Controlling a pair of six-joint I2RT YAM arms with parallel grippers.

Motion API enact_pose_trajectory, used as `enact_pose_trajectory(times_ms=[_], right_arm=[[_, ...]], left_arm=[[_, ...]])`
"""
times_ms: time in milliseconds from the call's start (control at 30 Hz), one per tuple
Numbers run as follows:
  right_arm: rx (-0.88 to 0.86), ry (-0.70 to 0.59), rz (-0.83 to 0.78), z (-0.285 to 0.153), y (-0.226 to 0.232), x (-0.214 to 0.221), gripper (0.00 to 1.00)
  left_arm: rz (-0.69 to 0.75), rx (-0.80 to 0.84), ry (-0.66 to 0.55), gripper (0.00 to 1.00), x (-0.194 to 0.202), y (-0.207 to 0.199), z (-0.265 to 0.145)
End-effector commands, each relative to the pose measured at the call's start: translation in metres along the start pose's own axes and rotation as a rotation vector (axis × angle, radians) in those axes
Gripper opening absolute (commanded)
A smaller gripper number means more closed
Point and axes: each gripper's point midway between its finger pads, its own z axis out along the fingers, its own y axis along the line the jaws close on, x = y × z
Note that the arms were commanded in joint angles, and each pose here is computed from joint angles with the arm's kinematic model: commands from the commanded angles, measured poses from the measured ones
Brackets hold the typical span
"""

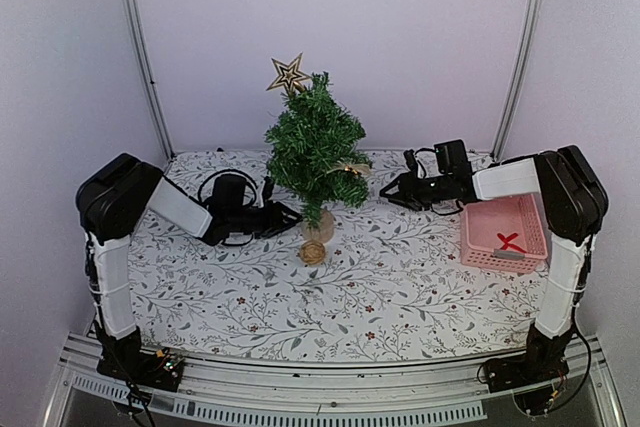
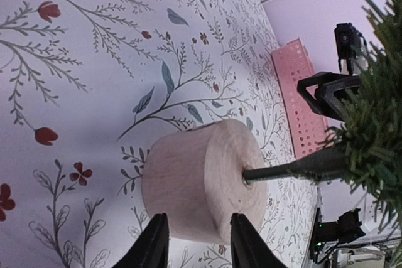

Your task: Decorate the small christmas tree

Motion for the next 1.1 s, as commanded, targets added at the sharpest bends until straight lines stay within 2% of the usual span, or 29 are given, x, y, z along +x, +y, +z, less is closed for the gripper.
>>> enact_pose_trajectory(times_ms=[0, 267, 367, 533, 700, 900, 1067], right_arm=[[-0.108, 0.018, 0.018, 0.014, 0.010, -0.008, 0.42], [-0.235, 0.095, 0.056, 0.038, 0.021, -0.001, 0.40], [-0.272, 0.140, 0.070, 0.050, 0.026, 0.007, 0.40], [-0.308, 0.206, 0.092, 0.065, 0.031, 0.025, 0.40], [-0.340, 0.245, 0.081, 0.073, 0.040, 0.036, 0.41], [-0.360, 0.271, 0.075, 0.085, 0.046, 0.046, 0.41], [-0.375, 0.287, 0.081, 0.094, 0.048, 0.052, 0.41]], left_arm=[[0.037, 0.074, 0.019, 0.30, -0.002, -0.011, 0.017], [0.054, 0.121, 0.046, 0.07, -0.008, -0.010, 0.043], [0.069, 0.139, 0.071, 0.05, -0.011, -0.010, 0.055], [0.100, 0.143, 0.099, 0.08, -0.023, -0.011, 0.074], [0.127, 0.138, 0.069, 0.21, -0.046, -0.014, 0.072], [0.063, 0.035, -0.085, 0.34, -0.084, 0.012, 0.030], [0.043, -0.093, -0.207, 0.39, -0.105, 0.030, -0.021]])
